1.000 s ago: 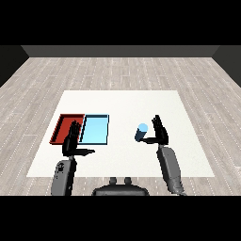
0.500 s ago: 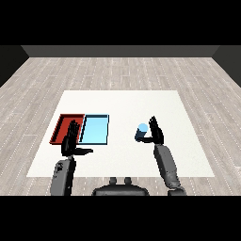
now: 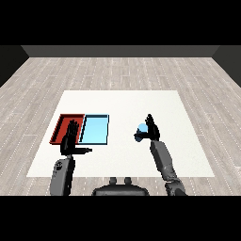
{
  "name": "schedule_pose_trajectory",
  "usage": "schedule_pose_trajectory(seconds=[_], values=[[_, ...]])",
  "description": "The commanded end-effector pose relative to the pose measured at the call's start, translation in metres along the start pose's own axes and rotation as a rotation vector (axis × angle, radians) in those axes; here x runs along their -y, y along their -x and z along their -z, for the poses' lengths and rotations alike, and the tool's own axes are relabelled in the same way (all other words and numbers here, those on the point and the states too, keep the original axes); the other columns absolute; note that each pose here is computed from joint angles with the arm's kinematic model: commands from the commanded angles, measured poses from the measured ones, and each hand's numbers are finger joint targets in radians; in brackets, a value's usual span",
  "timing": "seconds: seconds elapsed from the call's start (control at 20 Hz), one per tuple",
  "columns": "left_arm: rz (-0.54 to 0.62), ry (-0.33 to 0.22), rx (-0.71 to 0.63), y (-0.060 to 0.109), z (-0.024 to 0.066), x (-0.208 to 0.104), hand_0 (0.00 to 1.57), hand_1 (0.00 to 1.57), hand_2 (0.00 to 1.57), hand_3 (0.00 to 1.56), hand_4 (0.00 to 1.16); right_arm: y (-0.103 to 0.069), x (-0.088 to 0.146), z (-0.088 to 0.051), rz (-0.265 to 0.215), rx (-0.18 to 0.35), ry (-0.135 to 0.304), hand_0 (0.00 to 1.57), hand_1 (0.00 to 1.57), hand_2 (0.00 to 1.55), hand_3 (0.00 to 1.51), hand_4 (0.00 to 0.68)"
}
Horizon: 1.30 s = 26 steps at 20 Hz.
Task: Pick the blue can and put it in the blue box
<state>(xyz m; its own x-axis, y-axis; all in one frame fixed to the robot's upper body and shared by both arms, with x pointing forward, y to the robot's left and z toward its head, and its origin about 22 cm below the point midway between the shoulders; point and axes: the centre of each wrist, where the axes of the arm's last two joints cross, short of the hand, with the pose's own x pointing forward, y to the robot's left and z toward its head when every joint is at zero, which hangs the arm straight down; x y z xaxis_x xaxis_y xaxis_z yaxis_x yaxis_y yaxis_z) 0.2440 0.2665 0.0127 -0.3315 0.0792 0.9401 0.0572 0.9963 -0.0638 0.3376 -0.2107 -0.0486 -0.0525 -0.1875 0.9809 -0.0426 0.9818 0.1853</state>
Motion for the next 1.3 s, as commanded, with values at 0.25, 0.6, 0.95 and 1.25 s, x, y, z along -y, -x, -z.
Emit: schedule_pose_trajectory(seconds=[0.25, 0.6, 0.95, 1.25], values=[[-0.003, -0.008, -0.003, -0.003, 0.014, -0.006, 0.0, 0.0, 0.0, 0.0, 0.0, 0.03, -0.024, -0.001, 0.014, -0.022, -0.012, 0.0, 0.0, 0.0, 0.0, 0.0], [0.009, 0.001, 0.01, -0.018, 0.008, -0.015, 0.0, 0.0, 0.0, 0.0, 0.0, 0.002, -0.032, 0.028, -0.086, 0.029, 0.155, 1.52, 1.52, 1.5, 1.46, 0.599], [-0.012, 0.008, 0.005, -0.006, -0.0057, 0.023, 0.0, 0.0, 0.0, 0.0, 0.0, 0.018, -0.03, 0.007, -0.136, -0.004, 0.098, 1.53, 1.53, 1.49, 1.45, 0.597], [0.013, 0.019, -0.009, 0.0, -0.0098, 0.007, 0.0, 0.0, 0.0, 0.0, 0.0, -0.03, -0.052, 0.021, -0.141, 0.034, 0.031, 1.48, 1.48, 1.47, 1.44, 0.619]])
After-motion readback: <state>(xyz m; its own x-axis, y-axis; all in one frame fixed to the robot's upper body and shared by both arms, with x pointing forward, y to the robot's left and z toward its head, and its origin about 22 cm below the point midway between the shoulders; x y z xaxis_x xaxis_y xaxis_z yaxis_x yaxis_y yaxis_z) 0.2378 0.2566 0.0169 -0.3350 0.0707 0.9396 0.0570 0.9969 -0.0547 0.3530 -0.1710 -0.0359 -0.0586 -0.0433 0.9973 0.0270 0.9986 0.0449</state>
